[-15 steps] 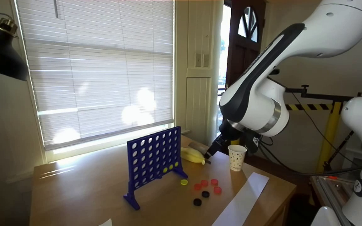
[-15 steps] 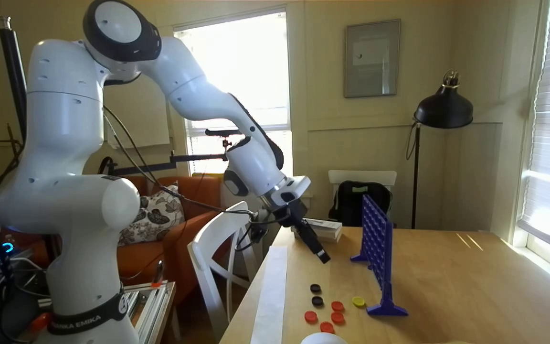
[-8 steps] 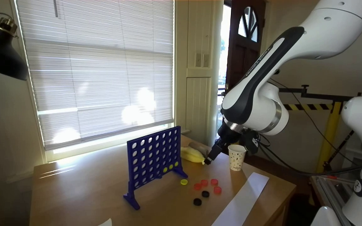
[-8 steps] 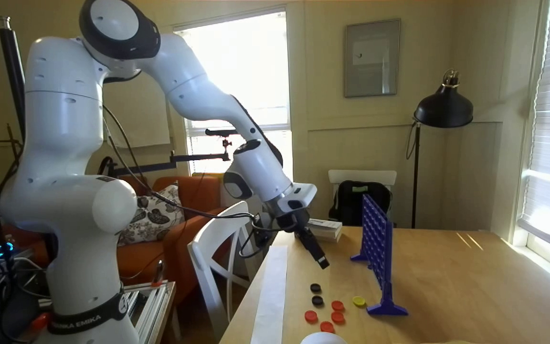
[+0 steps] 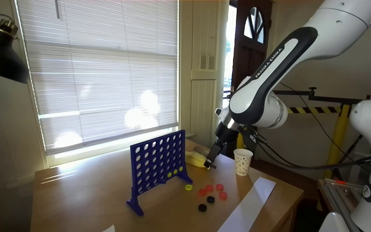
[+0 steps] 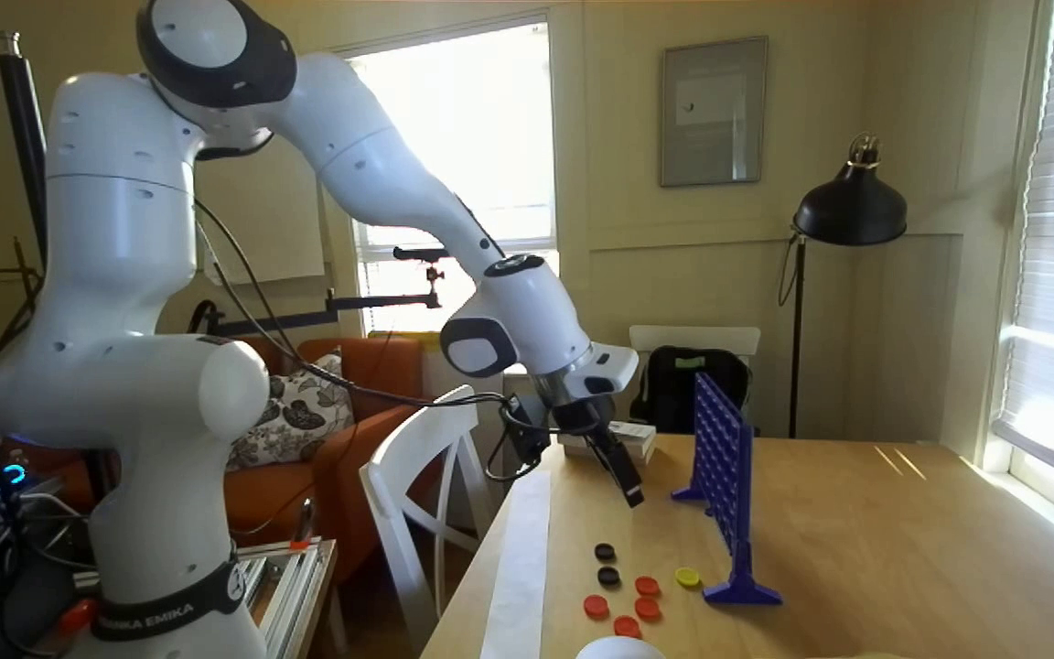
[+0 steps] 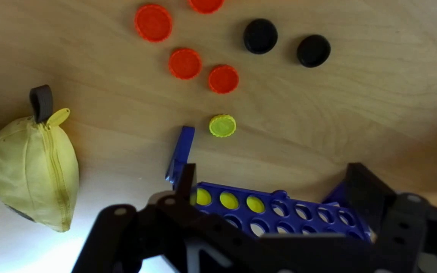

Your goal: Place one yellow ring in the fifth line of the blue object

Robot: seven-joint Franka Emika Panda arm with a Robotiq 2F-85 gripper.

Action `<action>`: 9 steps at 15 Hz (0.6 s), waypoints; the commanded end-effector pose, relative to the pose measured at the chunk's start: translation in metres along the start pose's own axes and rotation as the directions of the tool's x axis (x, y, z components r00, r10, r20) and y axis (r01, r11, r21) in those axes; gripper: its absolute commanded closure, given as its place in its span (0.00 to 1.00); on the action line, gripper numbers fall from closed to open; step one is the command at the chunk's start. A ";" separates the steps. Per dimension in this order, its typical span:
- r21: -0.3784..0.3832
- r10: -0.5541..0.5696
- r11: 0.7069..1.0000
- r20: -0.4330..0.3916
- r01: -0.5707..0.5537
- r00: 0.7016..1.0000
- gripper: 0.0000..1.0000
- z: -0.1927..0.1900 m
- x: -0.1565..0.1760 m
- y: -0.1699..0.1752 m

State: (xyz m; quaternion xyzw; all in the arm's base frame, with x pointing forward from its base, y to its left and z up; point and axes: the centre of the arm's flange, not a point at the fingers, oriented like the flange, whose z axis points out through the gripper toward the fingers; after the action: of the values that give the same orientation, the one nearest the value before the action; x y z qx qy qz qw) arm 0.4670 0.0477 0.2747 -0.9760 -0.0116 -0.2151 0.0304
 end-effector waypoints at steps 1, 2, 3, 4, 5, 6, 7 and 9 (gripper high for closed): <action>-0.012 0.005 1.000 0.054 -0.005 0.999 0.00 -0.065 0.039 -0.027; -0.015 0.006 1.000 0.059 -0.005 0.998 0.00 -0.068 0.044 -0.031; -0.015 0.004 1.000 0.065 -0.003 0.998 0.00 -0.073 0.051 -0.034; -0.020 0.002 1.000 0.071 -0.001 0.997 0.00 -0.078 0.057 -0.040; -0.023 0.004 1.000 0.076 -0.002 0.997 0.00 -0.082 0.063 -0.045; -0.029 0.007 1.000 0.082 -0.005 0.997 0.00 -0.085 0.068 -0.048; 0.001 0.002 1.000 0.055 -0.002 0.998 0.00 -0.032 0.063 -0.031; 0.002 -0.003 1.000 0.050 0.002 0.999 0.00 -0.036 0.068 -0.038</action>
State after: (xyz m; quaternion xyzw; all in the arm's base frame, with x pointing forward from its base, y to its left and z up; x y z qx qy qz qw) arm 0.5124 0.0837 0.3377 -0.9811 -0.0138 -0.1907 0.0310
